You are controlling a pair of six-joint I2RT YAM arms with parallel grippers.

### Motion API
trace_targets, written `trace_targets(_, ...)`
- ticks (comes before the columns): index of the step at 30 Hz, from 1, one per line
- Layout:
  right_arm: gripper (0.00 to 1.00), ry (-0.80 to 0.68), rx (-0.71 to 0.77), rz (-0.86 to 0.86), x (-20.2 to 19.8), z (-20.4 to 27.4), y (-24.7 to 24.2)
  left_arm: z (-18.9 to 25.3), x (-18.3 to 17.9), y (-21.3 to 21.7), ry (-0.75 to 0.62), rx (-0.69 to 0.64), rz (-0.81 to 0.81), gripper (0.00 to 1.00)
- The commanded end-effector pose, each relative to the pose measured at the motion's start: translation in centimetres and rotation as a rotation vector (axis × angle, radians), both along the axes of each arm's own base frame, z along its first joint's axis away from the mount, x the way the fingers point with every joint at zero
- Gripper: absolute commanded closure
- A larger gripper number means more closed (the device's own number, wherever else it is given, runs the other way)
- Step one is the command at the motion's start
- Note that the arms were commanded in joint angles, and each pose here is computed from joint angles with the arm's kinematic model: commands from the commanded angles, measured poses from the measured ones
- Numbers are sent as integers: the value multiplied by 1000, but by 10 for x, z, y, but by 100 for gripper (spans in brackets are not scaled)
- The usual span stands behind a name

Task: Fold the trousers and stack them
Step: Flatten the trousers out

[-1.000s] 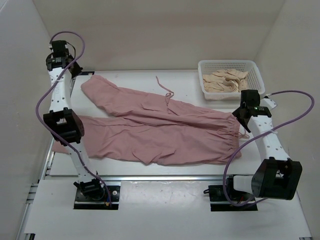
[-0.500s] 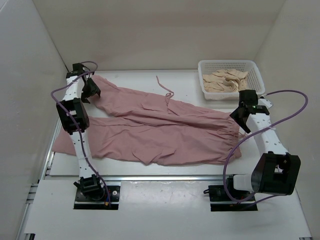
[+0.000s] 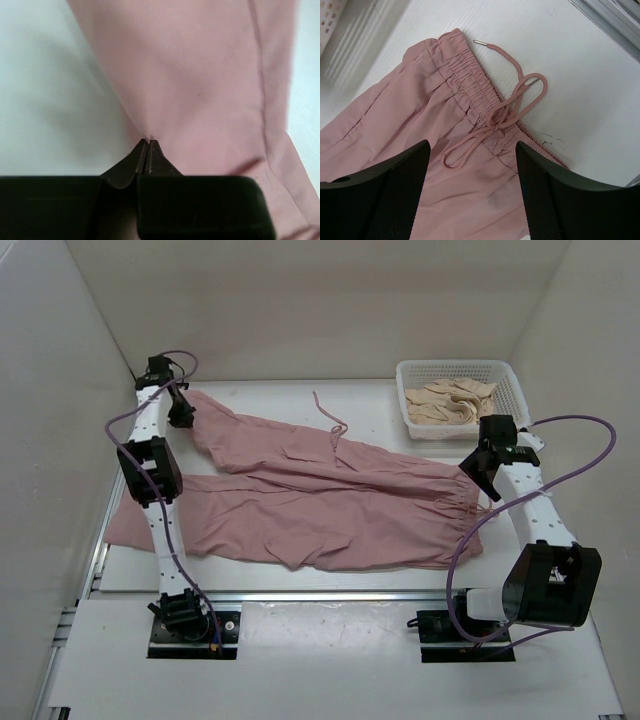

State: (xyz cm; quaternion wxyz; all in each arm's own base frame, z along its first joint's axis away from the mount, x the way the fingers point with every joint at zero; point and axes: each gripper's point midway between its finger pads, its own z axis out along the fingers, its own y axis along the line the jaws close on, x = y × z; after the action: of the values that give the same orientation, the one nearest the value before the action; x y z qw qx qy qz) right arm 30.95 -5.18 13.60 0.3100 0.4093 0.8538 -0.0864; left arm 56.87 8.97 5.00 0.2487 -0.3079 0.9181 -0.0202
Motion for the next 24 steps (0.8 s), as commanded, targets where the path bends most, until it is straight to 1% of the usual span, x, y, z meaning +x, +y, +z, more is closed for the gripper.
trace_targets(1, 26, -42, -7, 5, 5, 18, -2, 152, -11, 6, -247, 104, 18, 90)
trace_targets(3, 26, -53, -17, -10, 7, 23, -7, 173, -21, 10, -263, 162, 36, 90)
trace_targets(5, 26, -39, -22, 0, 4, 22, -7, 186, -27, 8, -268, 179, 40, 90)
trace_targets(6, 26, -39, -22, 0, 4, 22, -7, 198, -25, 10, -296, 198, 43, 90)
trace_targets(7, 26, -39, -22, 0, 4, 22, -7, 187, -17, 10, -284, 189, 36, 77)
trace_targets(8, 26, -39, -22, 0, 4, 22, -7, 183, -14, 8, -272, 183, 19, 51)
trace_targets(9, 26, -39, -22, 0, 4, 22, -7, 195, -12, 6, -287, 179, -3, 22)
trace_targets(10, 26, -48, -23, 0, 4, 25, -7, 172, -7, 5, -240, 163, -13, 0)
trace_targets(11, 26, -49, -14, 6, 4, 24, -5, 170, -6, 3, -232, 153, -19, 0)
trace_targets(13, 26, -58, -14, 6, 4, 27, -5, 153, -10, 6, -190, 136, -20, 0)
trace_targets(14, 26, -48, -14, 6, 2, 23, -5, 164, -14, 5, -214, 140, -19, 0)
trace_targets(15, 26, -47, -14, 6, 2, 23, -5, 165, -17, 4, -216, 141, -19, 0)
trace_targets(16, 26, -47, -14, 6, 2, 23, -5, 150, -25, 7, -175, 146, 1, 0)
trace_targets(17, 26, -38, -13, 6, 0, 20, -5, 163, -31, 8, -195, 159, 9, 0)
trace_targets(18, 26, -38, -13, 6, 0, 20, -5, 163, -37, 14, -185, 166, 24, 0)
trace_targets(19, 26, -29, -13, 6, -2, 16, -5, 164, -41, 14, -177, 170, 16, 15)
trace_targets(20, 26, -29, -13, 6, -2, 16, -5, 164, -52, 20, -162, 180, 34, 25)
trace_targets(21, 26, -29, -13, 6, -2, 16, -5, 165, -57, 22, -152, 197, 31, 40)
trace_targets(22, 26, -20, -12, 6, -4, 13, -5, 165, -63, 24, -140, 209, 40, 61)
trace_targets(23, 26, -20, -12, 6, -4, 13, -5, 163, -79, 33, -110, 239, 70, 89)
trace_targets(24, 26, -29, -13, 6, -2, 14, -5, 161, -86, 34, -95, 246, 86, 90)
